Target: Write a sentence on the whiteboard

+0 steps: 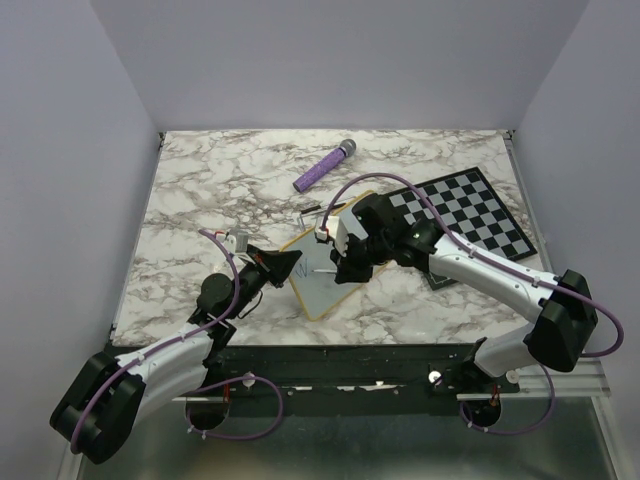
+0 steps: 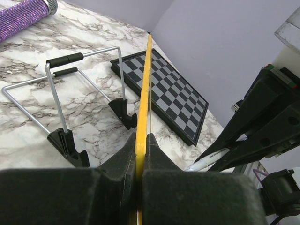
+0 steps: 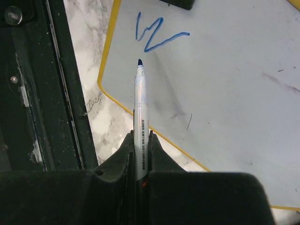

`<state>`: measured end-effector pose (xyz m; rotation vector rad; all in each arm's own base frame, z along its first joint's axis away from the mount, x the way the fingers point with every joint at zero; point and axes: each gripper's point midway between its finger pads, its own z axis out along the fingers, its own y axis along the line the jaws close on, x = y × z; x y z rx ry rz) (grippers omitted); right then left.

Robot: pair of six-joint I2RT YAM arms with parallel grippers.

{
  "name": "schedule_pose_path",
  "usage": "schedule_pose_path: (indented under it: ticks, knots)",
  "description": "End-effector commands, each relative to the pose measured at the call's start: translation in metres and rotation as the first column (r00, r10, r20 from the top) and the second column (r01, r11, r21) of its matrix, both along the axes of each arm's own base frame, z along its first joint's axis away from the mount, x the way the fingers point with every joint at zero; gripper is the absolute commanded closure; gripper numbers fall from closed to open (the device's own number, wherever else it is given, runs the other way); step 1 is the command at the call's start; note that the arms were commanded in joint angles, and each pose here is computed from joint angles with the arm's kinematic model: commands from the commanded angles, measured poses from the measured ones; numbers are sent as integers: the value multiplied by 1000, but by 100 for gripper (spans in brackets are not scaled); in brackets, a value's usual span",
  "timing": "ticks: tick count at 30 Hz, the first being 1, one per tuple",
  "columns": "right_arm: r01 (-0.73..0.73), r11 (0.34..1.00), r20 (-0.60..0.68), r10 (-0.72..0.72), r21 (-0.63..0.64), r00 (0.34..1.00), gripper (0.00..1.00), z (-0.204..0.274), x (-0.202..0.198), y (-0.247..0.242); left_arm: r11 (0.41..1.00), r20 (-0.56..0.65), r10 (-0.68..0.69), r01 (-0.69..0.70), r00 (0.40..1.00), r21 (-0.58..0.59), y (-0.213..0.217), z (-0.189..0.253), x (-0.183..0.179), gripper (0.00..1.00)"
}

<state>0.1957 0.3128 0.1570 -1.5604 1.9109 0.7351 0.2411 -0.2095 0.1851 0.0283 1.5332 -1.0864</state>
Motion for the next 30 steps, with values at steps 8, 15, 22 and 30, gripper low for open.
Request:
schedule_pose_path:
  ticks: [8, 15, 22, 30]
  knots:
    - [-65, 997, -7, 65, 51, 998, 99, 6, -12, 2, 1000, 48, 11, -11, 999, -5, 1, 8, 1, 100]
    - [-42, 998, 2, 42, 48, 999, 99, 5, -8, 3, 1000, 45, 13, -13, 999, -11, 2, 8, 0, 100]
    - [-51, 997, -13, 51, 54, 999, 99, 3, -10, 4, 1000, 42, 15, -15, 999, -14, 3, 8, 0, 100]
    - [-3, 999, -5, 3, 45, 1000, 99, 0, -3, 4, 1000, 37, 19, -19, 999, -18, 3, 8, 1, 100]
